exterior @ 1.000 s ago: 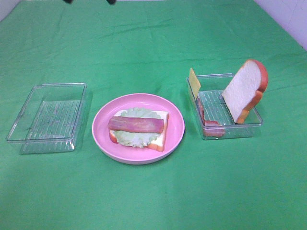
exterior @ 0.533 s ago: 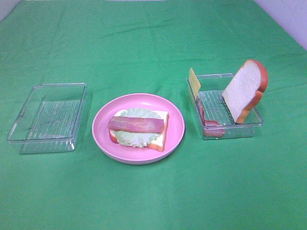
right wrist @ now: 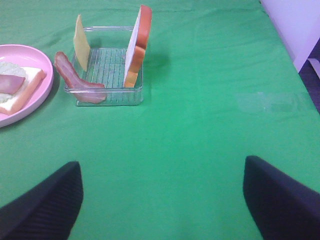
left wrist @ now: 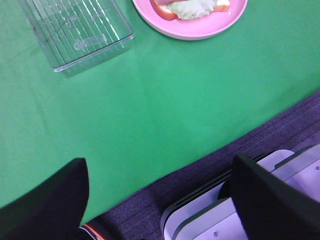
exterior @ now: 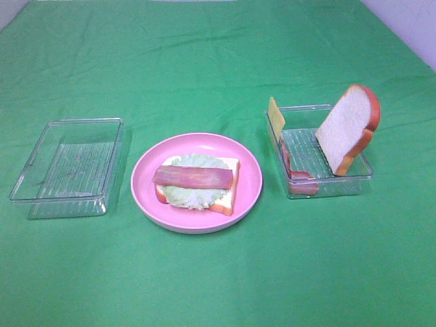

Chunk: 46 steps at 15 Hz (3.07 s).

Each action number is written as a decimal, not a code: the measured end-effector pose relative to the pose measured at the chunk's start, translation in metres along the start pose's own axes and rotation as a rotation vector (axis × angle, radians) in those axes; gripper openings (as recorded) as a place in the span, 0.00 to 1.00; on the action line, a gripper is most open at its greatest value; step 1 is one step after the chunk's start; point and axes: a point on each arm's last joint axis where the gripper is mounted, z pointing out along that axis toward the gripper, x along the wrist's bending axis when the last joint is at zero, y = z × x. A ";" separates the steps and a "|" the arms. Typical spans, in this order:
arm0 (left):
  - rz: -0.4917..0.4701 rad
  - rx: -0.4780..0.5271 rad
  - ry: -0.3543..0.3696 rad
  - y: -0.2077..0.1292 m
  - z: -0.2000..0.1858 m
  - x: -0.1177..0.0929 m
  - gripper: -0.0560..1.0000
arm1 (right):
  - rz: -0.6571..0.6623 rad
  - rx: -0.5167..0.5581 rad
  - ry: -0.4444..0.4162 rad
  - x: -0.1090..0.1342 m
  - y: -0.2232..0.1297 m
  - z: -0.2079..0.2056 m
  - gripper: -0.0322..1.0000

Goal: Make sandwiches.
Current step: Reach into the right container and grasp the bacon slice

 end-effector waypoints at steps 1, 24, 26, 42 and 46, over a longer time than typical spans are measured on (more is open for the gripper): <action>0.013 -0.017 -0.002 -0.018 0.001 0.002 0.75 | 0.000 0.000 0.000 0.000 0.000 0.000 0.83; 0.176 -0.462 -0.019 -0.112 -0.002 0.015 0.75 | 0.144 0.331 0.196 -0.008 0.133 0.166 0.76; 0.176 -0.462 -0.019 -0.112 -0.002 0.015 0.75 | 0.149 0.479 0.307 -0.005 0.156 0.210 0.76; 0.173 -0.462 -0.020 -0.112 -0.002 0.015 0.75 | 0.013 1.074 0.269 0.101 0.148 0.395 0.71; 0.173 -0.462 -0.020 -0.112 -0.002 0.015 0.75 | 0.034 1.096 0.273 0.103 0.134 0.408 0.63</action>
